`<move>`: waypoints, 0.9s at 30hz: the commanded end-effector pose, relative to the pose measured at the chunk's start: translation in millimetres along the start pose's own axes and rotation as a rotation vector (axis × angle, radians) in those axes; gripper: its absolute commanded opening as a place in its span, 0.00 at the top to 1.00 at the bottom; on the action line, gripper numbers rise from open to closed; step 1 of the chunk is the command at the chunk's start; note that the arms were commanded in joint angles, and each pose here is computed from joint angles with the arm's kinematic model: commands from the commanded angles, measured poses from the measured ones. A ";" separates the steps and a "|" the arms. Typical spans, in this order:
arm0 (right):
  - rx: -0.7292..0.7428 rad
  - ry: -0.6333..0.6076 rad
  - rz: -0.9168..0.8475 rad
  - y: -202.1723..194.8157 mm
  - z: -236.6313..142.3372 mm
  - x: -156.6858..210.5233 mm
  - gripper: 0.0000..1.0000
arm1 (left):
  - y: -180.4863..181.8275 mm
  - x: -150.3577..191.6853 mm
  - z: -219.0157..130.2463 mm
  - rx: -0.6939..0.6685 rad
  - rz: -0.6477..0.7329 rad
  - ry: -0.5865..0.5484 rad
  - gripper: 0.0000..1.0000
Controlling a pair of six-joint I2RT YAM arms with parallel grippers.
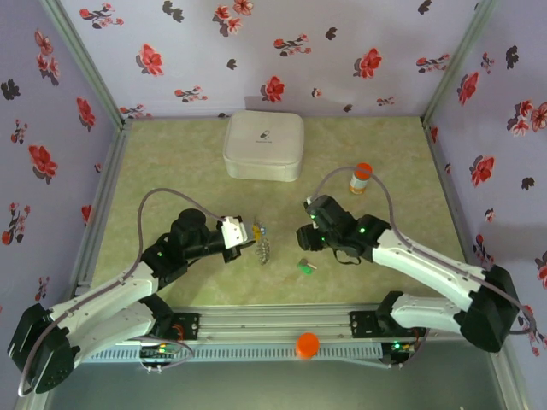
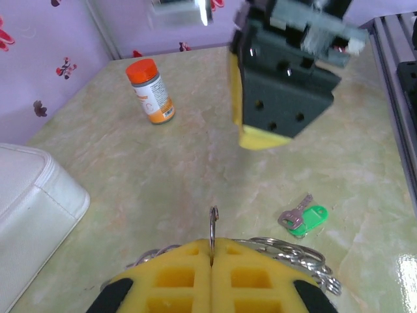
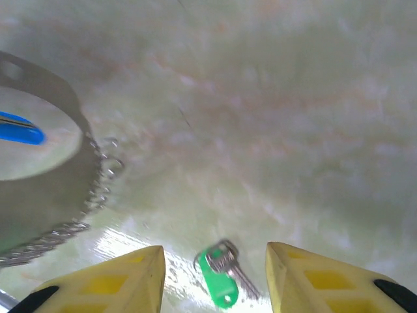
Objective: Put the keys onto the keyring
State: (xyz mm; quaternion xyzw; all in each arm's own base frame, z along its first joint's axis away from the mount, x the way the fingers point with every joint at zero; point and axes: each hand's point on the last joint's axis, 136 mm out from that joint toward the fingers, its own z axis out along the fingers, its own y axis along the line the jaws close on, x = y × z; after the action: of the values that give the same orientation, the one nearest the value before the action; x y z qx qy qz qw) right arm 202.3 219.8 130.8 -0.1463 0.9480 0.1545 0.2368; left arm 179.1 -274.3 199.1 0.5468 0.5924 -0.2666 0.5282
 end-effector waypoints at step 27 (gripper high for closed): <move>0.230 0.262 0.789 6.8 66.5 80.8 0.70 | 8.8 -22.3 -6.6 -0.064 0.048 -0.097 1.00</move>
State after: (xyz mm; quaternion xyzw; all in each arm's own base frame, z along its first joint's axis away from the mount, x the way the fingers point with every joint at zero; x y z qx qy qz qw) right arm 157.9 229.4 39.2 0.2104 0.9692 0.1084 0.0679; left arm 183.9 -272.6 204.0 0.5391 0.5849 -0.2531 0.5506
